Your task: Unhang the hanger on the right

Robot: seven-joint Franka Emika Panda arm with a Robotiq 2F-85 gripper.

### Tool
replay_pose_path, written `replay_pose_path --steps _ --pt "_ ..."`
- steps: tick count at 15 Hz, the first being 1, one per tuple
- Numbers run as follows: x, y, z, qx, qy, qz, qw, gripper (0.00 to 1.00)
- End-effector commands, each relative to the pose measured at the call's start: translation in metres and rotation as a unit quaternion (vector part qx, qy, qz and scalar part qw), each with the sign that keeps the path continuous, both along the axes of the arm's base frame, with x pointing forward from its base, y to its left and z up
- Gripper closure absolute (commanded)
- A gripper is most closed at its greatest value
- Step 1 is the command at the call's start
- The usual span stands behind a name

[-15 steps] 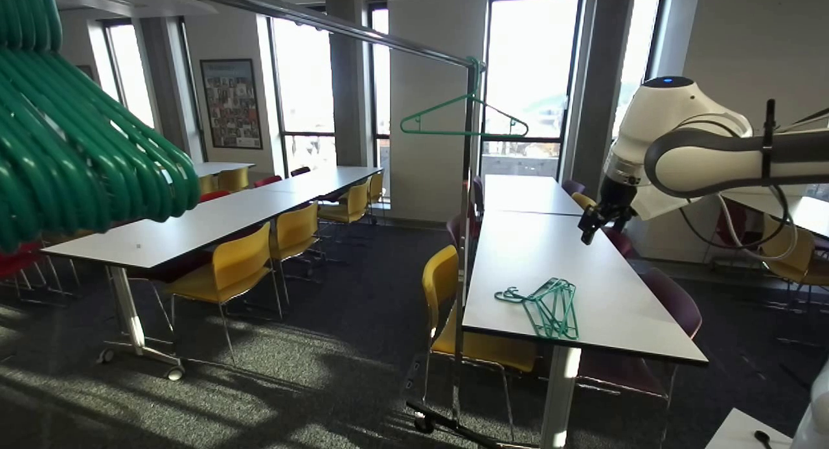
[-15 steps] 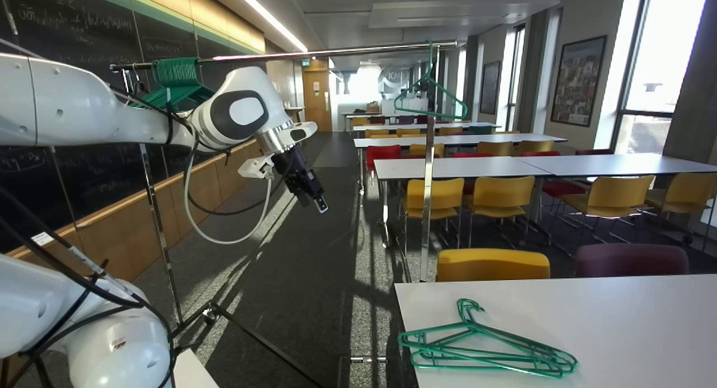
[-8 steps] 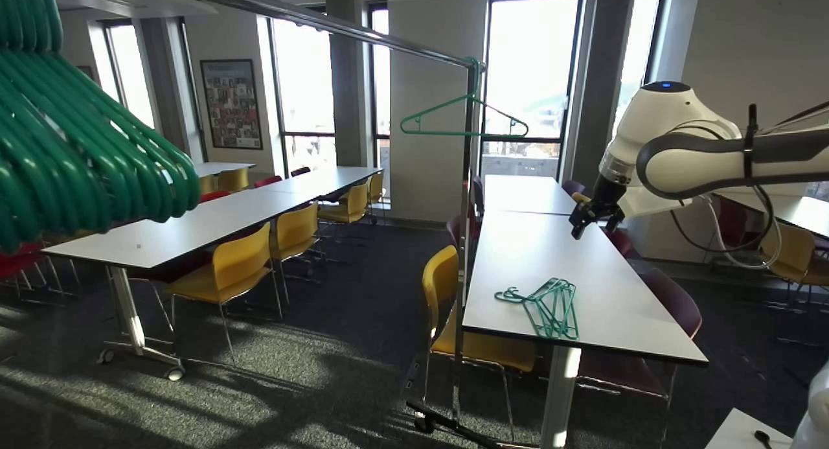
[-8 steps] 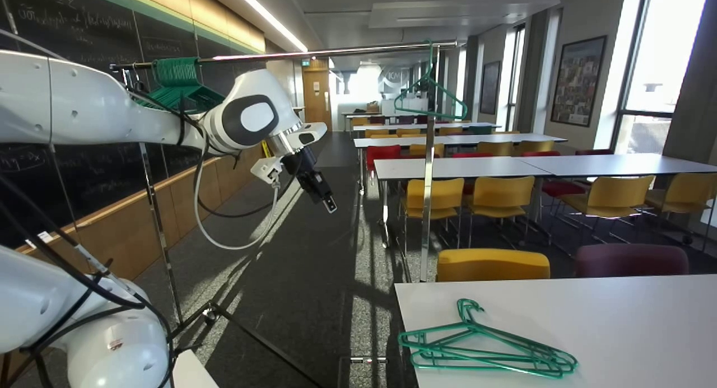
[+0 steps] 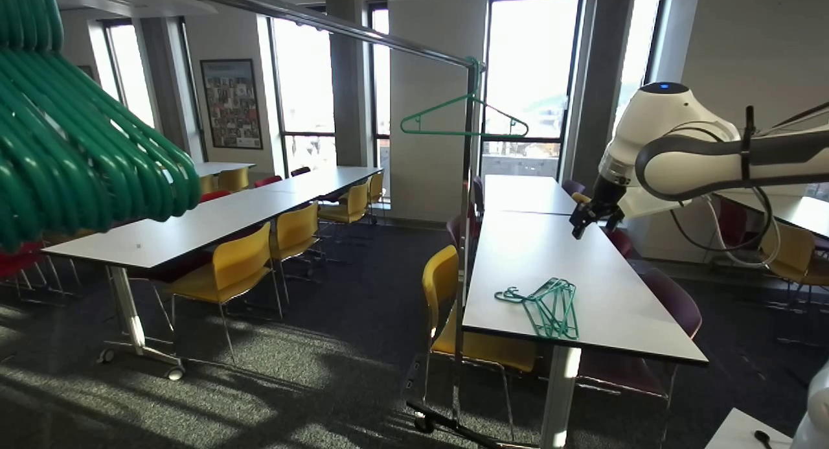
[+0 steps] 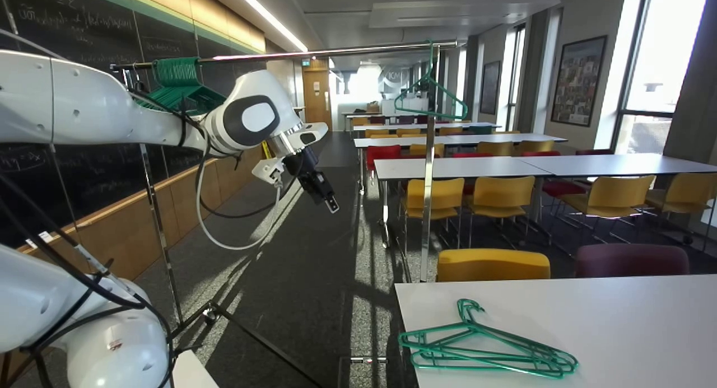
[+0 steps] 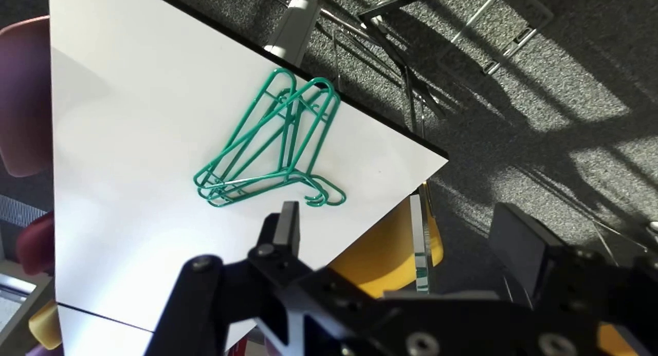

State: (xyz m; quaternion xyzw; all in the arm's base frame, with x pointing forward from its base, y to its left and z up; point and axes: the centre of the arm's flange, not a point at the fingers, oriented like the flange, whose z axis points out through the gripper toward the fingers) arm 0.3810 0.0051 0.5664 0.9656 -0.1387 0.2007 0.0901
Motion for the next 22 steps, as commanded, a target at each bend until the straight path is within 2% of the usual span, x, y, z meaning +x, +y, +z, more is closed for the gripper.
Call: replay_pose_path --steps 1,4,7,11,14,15,22 --pt "0.031 -0.029 -0.004 -0.048 -0.075 0.022 0.9958 0.00" --pt "0.066 -0.052 -0.001 -0.078 -0.159 0.040 0.9833 0.00" --pt "0.094 -0.076 0.002 -0.107 -0.239 0.065 0.9630 0.00" --pt "0.118 -0.102 0.008 -0.134 -0.340 0.096 0.9259 0.00" --pt "0.126 -0.118 0.021 -0.130 -0.413 0.080 0.8980 0.00" --pt "0.103 -0.123 0.022 -0.120 -0.369 0.095 0.9166 0.00" --pt "0.107 -0.123 0.017 -0.116 -0.369 0.098 0.9172 0.00"
